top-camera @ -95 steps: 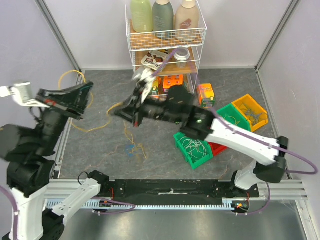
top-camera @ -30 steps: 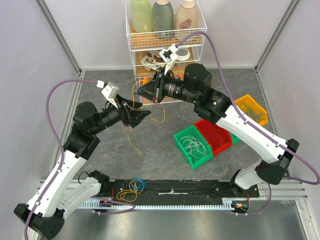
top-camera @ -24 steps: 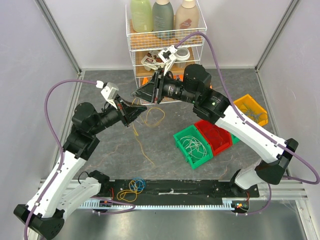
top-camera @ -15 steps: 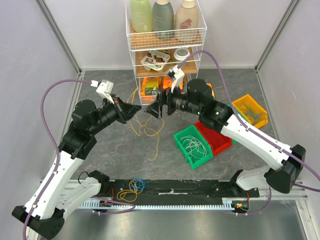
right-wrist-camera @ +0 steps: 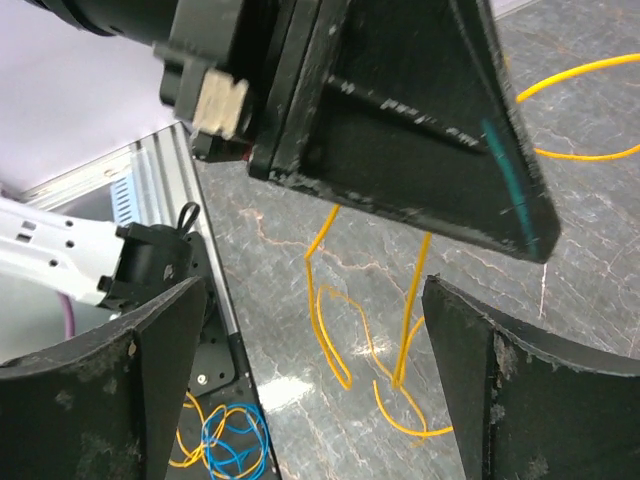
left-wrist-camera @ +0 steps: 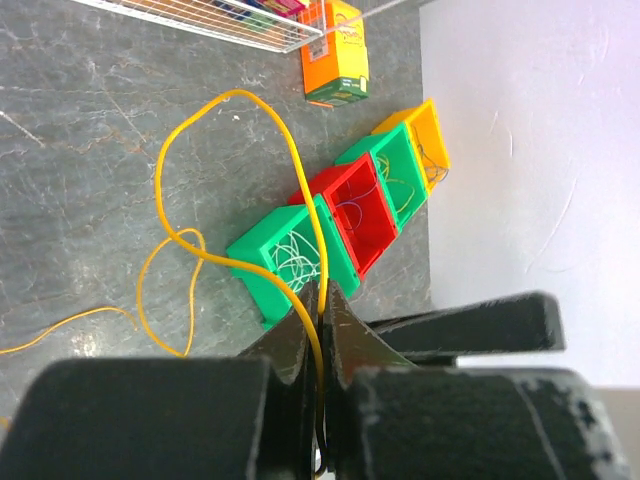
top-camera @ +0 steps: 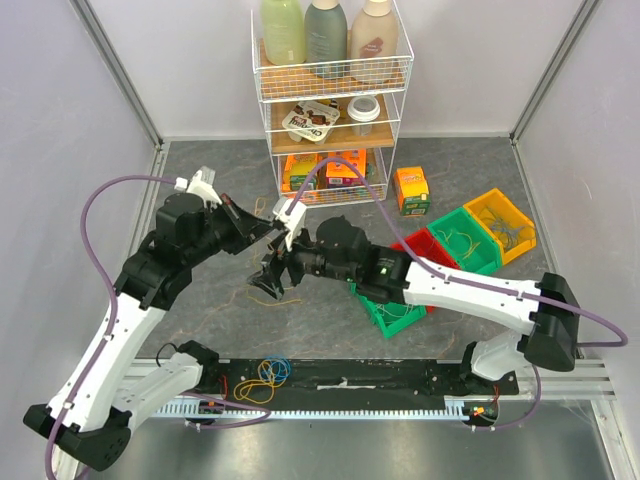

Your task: Untangle the cables

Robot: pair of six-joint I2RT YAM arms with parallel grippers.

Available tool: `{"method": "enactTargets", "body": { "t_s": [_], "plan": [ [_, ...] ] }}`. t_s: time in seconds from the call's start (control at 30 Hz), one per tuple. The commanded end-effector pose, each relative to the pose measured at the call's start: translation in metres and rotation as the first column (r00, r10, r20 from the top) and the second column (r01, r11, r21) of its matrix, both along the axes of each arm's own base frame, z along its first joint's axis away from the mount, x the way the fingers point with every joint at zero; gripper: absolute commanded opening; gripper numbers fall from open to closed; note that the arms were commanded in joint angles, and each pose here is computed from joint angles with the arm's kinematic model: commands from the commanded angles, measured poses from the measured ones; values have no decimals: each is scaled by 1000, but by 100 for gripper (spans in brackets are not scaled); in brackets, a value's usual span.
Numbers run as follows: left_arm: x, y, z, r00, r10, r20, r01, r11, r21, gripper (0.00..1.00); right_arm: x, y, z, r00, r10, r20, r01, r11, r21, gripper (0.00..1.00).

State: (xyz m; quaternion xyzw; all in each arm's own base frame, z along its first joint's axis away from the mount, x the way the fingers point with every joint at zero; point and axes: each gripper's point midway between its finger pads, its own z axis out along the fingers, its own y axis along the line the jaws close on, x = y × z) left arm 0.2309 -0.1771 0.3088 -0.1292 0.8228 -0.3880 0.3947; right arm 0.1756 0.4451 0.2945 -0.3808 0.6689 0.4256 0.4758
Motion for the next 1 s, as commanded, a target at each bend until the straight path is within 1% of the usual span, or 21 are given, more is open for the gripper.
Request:
{"method": "enactTargets", "body": {
  "t_s": [0.0,0.03,0.1,0.17,0.23,0.3,0.33,0.43,0.53,0.57,0.63,0.73,0.77,0.87,0.9,0.97],
  "plan": [
    [2,11,12,985,143,-98,-152,984,-94,2,15,9,26,980,-159,121,149,985,89,95],
    [1,11,10,979,156,-130,-170,980,-108,2,13,11,26,976,-176,130,164,982,97,94],
    [2,12,3,966,173,-192,-197,974,-112,2,12,14,19,962,-229,150,220,972,79,86],
    [2,12,-3,952,179,-248,-210,972,-106,2,14,16,13,948,-266,172,262,964,48,71],
    [1,12,-6,945,174,-277,-209,972,-103,2,17,15,5,935,-303,185,307,952,12,55],
    [1,16,-8,938,192,-289,-230,968,-105,2,21,11,1,924,-328,195,336,942,-10,46],
    [1,20,-7,936,206,-286,-246,963,-110,2,22,10,-3,922,-335,196,345,938,-20,43],
    [1,26,-2,931,237,-277,-280,952,-127,1,21,8,-4,923,-332,194,341,940,-12,44],
    [1,27,2,929,237,-284,-287,946,-150,2,19,13,-4,929,-317,192,324,946,-2,53],
    [1,28,2,926,238,-292,-292,944,-155,2,18,15,-3,930,-313,191,318,948,4,54],
    [2,28,3,924,233,-304,-293,941,-168,2,17,19,-6,934,-301,191,308,952,-2,54],
    [0,28,3,921,217,-323,-288,939,-190,1,17,22,-11,936,-295,191,302,953,-9,49],
    [0,28,5,922,214,-322,-287,937,-199,2,18,22,-13,935,-297,194,304,953,-8,47],
    [-1,27,6,923,200,-328,-279,935,-217,2,19,23,-12,932,-304,197,310,951,3,35],
    [-2,28,5,922,198,-334,-280,934,-220,2,20,23,-11,931,-308,198,312,950,9,30],
    [-2,29,4,923,199,-330,-283,932,-228,2,21,23,-9,927,-314,203,319,948,10,13]
  ]
}}
